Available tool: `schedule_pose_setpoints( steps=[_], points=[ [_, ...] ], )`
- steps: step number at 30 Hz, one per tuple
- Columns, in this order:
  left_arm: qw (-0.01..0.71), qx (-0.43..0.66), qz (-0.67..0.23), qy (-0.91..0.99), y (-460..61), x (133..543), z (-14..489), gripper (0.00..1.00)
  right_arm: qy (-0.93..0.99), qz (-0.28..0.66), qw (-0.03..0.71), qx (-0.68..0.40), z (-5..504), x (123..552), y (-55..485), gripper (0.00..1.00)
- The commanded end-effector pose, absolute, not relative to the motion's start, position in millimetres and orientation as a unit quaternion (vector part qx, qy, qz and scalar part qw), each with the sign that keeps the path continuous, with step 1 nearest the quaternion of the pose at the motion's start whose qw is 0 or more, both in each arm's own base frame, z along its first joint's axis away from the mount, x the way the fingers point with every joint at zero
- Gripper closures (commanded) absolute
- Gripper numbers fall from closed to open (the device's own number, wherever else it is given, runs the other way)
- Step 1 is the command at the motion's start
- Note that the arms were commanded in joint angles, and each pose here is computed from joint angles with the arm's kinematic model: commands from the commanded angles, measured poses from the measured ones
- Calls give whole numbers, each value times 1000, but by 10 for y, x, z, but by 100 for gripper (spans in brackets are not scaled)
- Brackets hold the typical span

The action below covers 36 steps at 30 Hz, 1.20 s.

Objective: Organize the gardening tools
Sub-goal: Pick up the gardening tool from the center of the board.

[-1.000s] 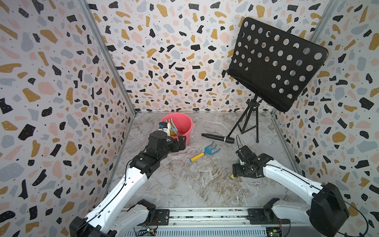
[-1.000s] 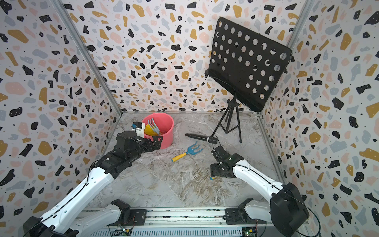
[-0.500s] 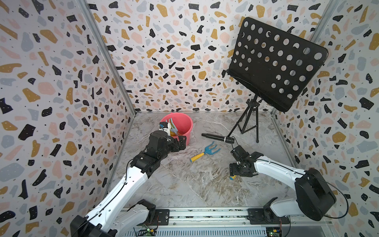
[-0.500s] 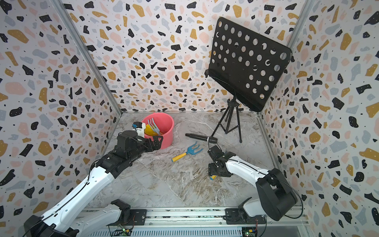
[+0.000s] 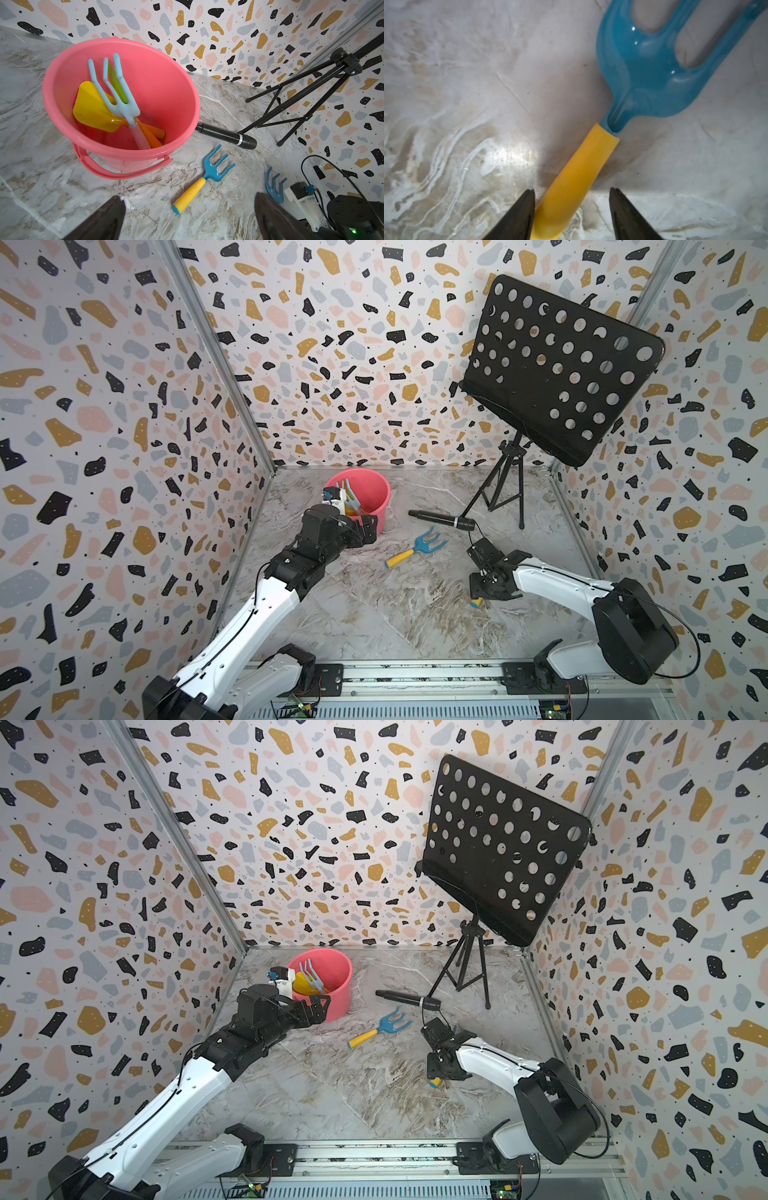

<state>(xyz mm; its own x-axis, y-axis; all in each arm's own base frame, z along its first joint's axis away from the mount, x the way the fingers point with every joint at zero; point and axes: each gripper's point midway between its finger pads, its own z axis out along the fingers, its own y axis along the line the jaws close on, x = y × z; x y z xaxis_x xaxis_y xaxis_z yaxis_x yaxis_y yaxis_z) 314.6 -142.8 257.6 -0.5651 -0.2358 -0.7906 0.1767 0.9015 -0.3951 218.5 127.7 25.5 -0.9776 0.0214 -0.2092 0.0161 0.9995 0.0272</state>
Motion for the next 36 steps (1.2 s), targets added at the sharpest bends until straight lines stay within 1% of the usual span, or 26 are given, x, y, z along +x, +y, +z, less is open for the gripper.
schedule_pose_setpoints(
  steps=[1,11,13,17,22,26,36],
  points=[
    [477,-12,-227,849,-1457,3163,2648,1,994,-6,111,16,235,2181,1187,41],
    [477,-15,-220,850,-1423,3144,2628,1,994,-18,102,18,115,2174,1136,56],
    [478,-16,-219,850,-1416,3143,2632,0,995,-8,101,21,95,2166,1162,64],
    [476,-16,-219,852,-1419,3143,2611,1,995,13,97,21,79,2148,1231,83],
    [474,-18,-219,853,-1420,3149,2593,1,994,28,105,12,141,2155,1270,99],
    [469,-17,-219,856,-1434,3155,2569,0,991,50,121,-1,239,2175,1330,100],
    [445,-7,-236,864,-1554,3193,2502,1,957,190,212,-56,626,2265,1719,100]
  ],
)
